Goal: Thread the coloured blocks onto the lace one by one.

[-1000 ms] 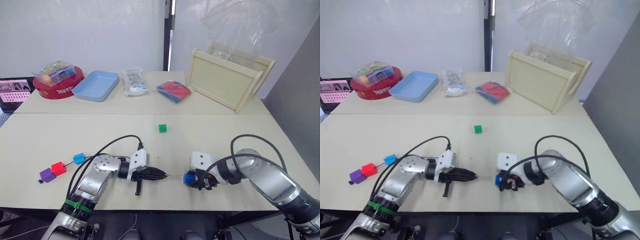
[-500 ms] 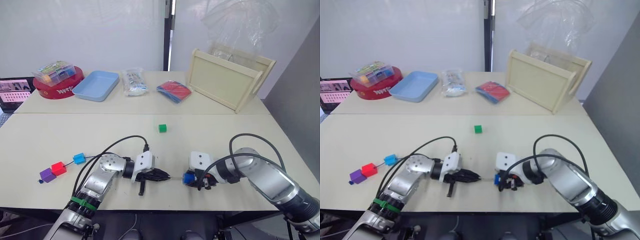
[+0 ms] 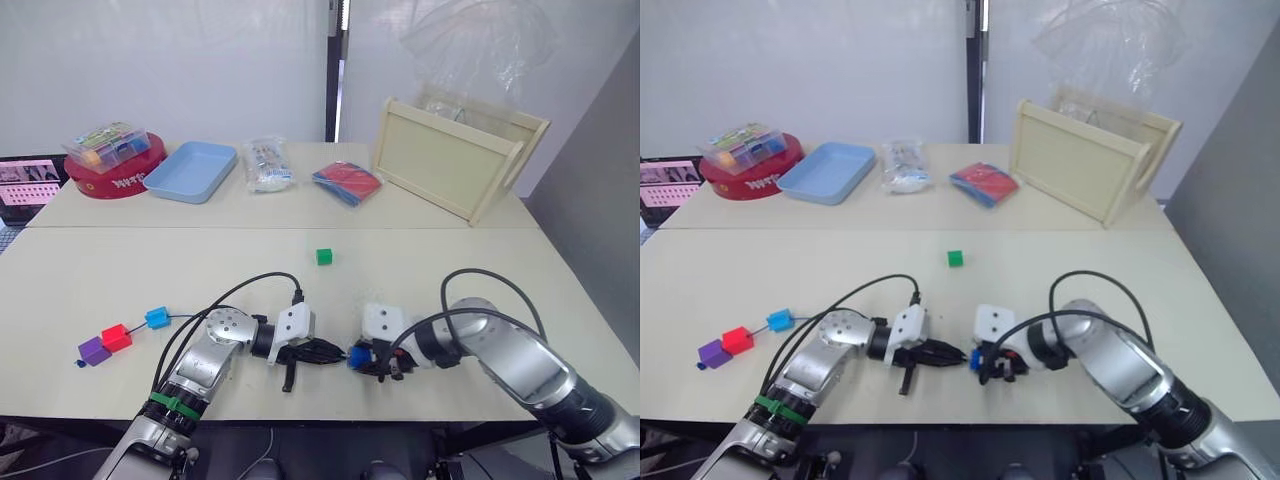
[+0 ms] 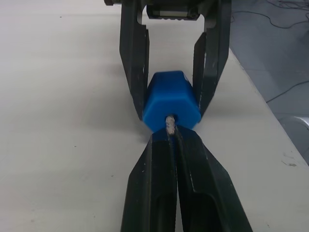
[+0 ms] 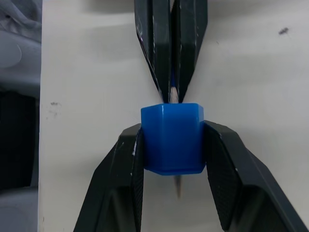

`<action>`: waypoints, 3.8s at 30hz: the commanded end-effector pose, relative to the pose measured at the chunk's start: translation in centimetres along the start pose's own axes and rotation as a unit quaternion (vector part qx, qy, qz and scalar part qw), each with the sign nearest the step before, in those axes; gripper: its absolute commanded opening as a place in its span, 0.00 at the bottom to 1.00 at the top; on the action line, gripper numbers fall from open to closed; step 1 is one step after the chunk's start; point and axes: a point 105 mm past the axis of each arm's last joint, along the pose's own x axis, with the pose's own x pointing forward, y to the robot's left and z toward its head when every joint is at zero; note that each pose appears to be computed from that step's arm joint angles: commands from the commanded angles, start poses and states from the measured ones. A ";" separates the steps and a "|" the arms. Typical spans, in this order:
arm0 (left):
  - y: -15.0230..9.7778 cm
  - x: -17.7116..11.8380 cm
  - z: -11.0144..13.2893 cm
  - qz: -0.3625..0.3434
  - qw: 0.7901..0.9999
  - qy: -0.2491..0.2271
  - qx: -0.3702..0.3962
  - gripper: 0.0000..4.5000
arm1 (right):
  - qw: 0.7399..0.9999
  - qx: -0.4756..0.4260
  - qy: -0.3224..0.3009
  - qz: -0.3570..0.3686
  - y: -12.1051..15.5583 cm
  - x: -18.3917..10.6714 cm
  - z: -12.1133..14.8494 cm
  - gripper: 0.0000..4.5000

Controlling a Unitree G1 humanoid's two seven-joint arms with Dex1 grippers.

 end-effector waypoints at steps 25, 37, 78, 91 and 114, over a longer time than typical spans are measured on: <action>1.3 -4.6 -1.6 0.028 0.993 0.107 0.044 0.51 | 1.000 -0.009 0.002 0.002 0.2 1.0 0.2 0.28; 0.9 -3.3 0.0 0.015 0.998 0.050 0.034 0.00 | 1.000 -0.003 -0.003 -0.004 0.1 1.1 0.5 0.28; 0.0 -0.3 1.3 -0.051 0.997 0.006 0.055 1.00 | 0.999 0.027 -0.013 -0.038 1.4 -4.2 0.0 1.00; 0.5 2.2 1.4 -0.054 0.997 0.003 0.049 0.67 | 0.994 0.020 0.030 -0.103 0.8 -5.8 -2.8 1.00; 0.7 1.6 1.1 -0.058 0.996 0.023 0.064 0.30 | 0.995 0.057 0.022 -0.074 0.5 -2.9 -4.5 0.44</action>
